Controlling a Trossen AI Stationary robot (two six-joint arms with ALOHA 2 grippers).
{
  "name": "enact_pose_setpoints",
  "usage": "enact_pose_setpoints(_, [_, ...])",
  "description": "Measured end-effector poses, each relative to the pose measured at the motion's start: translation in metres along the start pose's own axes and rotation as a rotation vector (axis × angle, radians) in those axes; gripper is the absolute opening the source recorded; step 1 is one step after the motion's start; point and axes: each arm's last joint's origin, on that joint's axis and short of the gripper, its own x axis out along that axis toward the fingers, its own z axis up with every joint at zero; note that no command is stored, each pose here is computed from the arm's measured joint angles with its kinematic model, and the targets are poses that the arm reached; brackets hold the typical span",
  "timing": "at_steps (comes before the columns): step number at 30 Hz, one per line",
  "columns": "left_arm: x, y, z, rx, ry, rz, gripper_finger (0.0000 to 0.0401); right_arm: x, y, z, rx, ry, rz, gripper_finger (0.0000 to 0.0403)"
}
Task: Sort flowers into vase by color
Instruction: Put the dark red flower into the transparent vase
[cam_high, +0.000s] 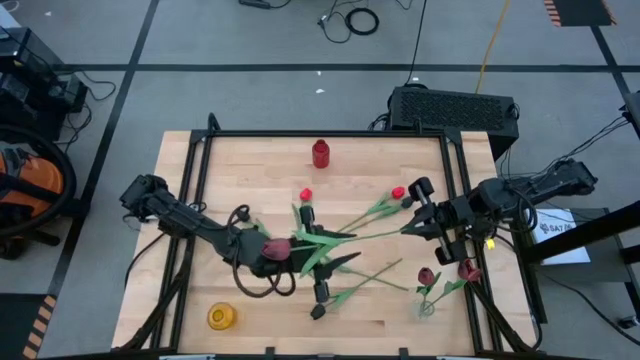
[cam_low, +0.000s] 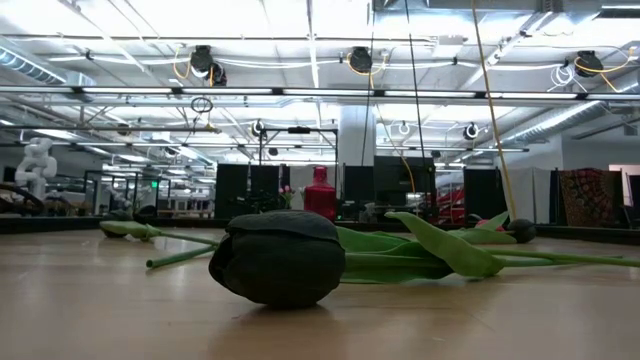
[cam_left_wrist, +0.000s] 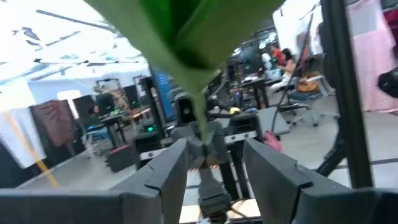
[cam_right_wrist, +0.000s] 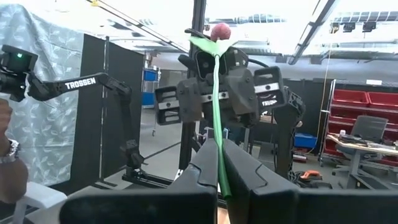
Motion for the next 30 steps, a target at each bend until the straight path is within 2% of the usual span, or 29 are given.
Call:
enact_pose_setpoints(13, [-0.002, 0.003, 0.011, -0.023, -0.106, 0.027, 0.0139, 0.0, 0.0, -0.001, -0.003, 0.006, 0.001, 0.0])
enact_pose_setpoints(20, [-0.002, 0.004, 0.012, -0.001, -0.112, 0.031, 0.013, 0.0, 0.0, 0.0, -0.022, 0.001, 0.001, 0.0])
enact_pose_setpoints(23, [-0.002, 0.004, 0.012, 0.006, -0.112, 0.032, 0.01, 0.0, 0.0, 0.0, -0.025, 0.001, 0.001, 0.0])
enact_pose_setpoints(28, [-0.002, 0.003, 0.012, 0.015, -0.107, 0.03, 0.0022, 0.0, 0.0, 0.0, -0.008, 0.002, 0.001, 0.0003])
enact_pose_setpoints(30, [-0.002, 0.003, 0.012, 0.026, -0.107, 0.031, 0.0009, 0.0, 0.0, 0.0, -0.001, 0.002, 0.001, 0.0011])
